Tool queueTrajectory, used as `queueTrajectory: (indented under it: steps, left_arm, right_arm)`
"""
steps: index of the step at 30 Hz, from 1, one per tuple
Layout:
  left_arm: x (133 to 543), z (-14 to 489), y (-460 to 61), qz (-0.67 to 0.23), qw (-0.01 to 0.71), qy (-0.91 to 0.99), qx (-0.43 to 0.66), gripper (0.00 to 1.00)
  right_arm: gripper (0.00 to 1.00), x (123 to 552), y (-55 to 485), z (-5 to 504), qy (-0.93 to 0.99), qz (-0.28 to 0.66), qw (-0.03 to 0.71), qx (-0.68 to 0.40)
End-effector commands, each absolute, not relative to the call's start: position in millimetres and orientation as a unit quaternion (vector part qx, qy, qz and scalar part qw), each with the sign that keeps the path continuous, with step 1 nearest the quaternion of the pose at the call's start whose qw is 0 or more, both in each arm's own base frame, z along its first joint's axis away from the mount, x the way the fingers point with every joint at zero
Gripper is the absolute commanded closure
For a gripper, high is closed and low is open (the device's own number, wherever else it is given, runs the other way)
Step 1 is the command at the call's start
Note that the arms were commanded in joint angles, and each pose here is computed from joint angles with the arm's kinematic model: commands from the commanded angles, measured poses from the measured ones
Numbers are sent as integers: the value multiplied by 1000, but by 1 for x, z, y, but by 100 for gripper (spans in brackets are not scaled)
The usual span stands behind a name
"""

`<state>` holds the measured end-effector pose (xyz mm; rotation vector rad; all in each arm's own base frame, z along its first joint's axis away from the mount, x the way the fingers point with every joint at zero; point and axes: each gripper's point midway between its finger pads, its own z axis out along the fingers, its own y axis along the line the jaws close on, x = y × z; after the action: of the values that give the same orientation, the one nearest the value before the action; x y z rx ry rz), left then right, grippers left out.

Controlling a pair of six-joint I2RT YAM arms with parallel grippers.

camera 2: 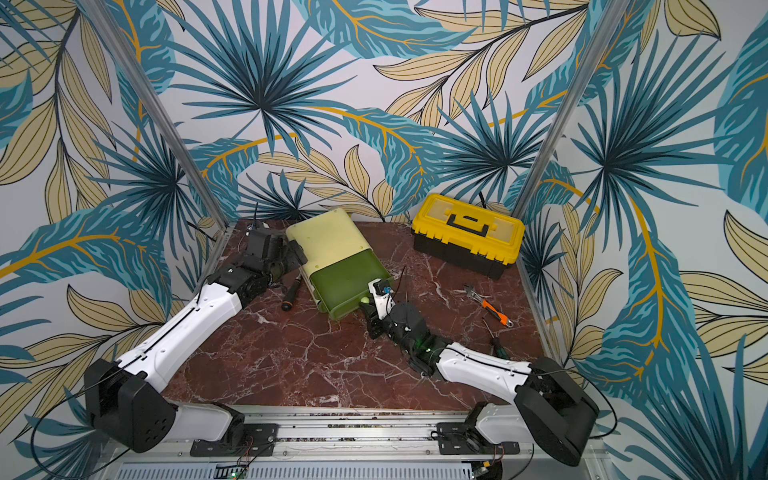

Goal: Take the cookies out of the drawer
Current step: Close the drawer of the storage box.

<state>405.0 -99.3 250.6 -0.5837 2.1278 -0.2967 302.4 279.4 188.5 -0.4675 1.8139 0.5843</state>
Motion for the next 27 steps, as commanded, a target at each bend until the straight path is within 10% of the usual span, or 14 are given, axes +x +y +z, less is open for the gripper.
queueTrajectory:
  steps: [1,27]
  left_arm:
    - [407,251,-98,-118,441,858,-235,14]
    - [407,238,-100,-116,427,865,-235,16]
  right_arm:
    - [72,311,287,208,747,254,582,-195]
    - [72,366,331,211,738,240,605,-178]
